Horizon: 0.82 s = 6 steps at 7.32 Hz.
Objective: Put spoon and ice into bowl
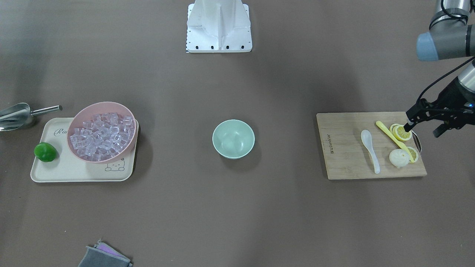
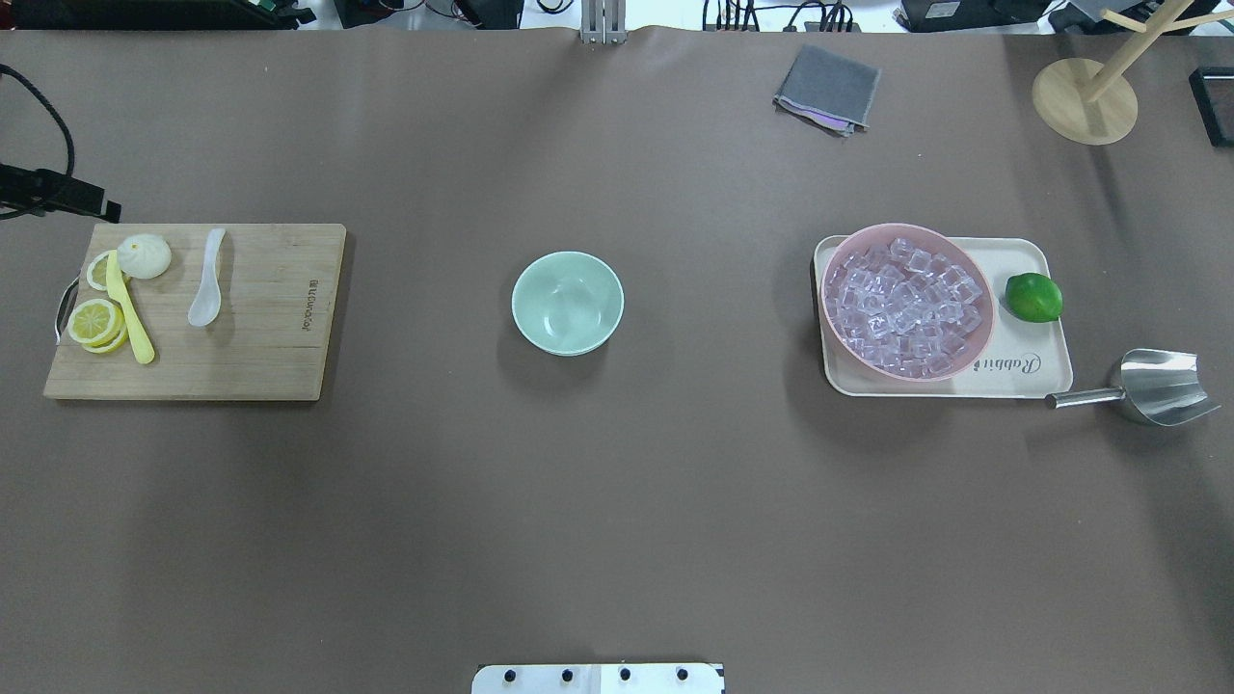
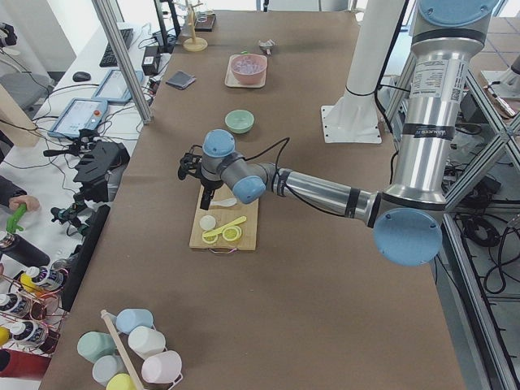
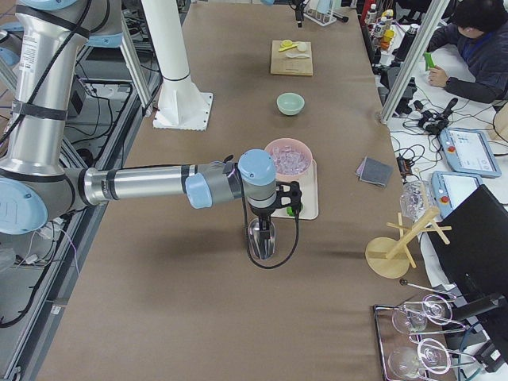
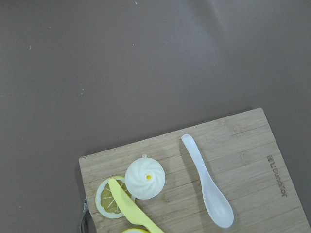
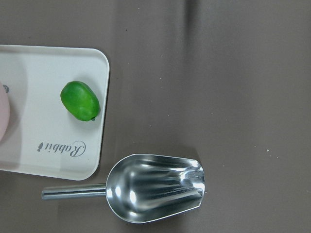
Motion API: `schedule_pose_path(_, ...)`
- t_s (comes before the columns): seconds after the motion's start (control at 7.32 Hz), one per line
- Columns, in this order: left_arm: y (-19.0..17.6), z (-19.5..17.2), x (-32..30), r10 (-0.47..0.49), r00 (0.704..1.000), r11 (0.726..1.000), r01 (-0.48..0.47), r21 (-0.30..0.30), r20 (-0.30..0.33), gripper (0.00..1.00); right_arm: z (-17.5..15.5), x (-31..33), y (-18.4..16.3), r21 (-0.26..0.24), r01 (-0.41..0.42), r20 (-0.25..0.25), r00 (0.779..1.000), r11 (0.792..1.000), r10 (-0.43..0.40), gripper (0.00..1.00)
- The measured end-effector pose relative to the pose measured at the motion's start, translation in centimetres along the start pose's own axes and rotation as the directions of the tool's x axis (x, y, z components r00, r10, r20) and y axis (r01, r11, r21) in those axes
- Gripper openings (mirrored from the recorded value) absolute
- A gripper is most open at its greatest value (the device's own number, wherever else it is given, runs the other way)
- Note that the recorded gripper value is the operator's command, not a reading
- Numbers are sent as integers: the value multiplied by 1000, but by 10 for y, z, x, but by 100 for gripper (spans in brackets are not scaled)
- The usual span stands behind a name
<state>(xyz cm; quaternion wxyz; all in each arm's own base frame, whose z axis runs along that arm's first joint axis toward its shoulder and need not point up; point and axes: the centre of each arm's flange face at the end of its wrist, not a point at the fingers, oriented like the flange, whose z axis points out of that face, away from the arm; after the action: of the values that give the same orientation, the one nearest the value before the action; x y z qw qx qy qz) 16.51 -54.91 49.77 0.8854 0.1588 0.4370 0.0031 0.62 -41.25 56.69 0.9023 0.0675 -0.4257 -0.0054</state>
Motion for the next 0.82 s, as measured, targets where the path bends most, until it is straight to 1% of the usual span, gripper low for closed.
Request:
schedule_pose_path(0.27, -8, 66, 31, -35, 999, 998, 35, 48, 12, 84, 4, -7, -1, 13, 11, 4, 1000, 1000, -11, 100)
schedule_pose_path(0.41, -7, 87, 44, -51, 999, 997, 51, 59, 8, 81, 5, -8, -1, 15, 13, 3, 1000, 1000, -13, 100)
schedule_pose_path(0.55, -5, 100, 54, -62, 998, 996, 61, 64, 8, 76, 5, -8, 0, 16, 13, 2, 1000, 1000, -13, 100)
schedule_pose_path(0.82, 6, 116, 64, -62, 998, 996, 60, 67, 21, 71, 5, -7, 0, 15, 12, 2, 1000, 1000, -12, 100)
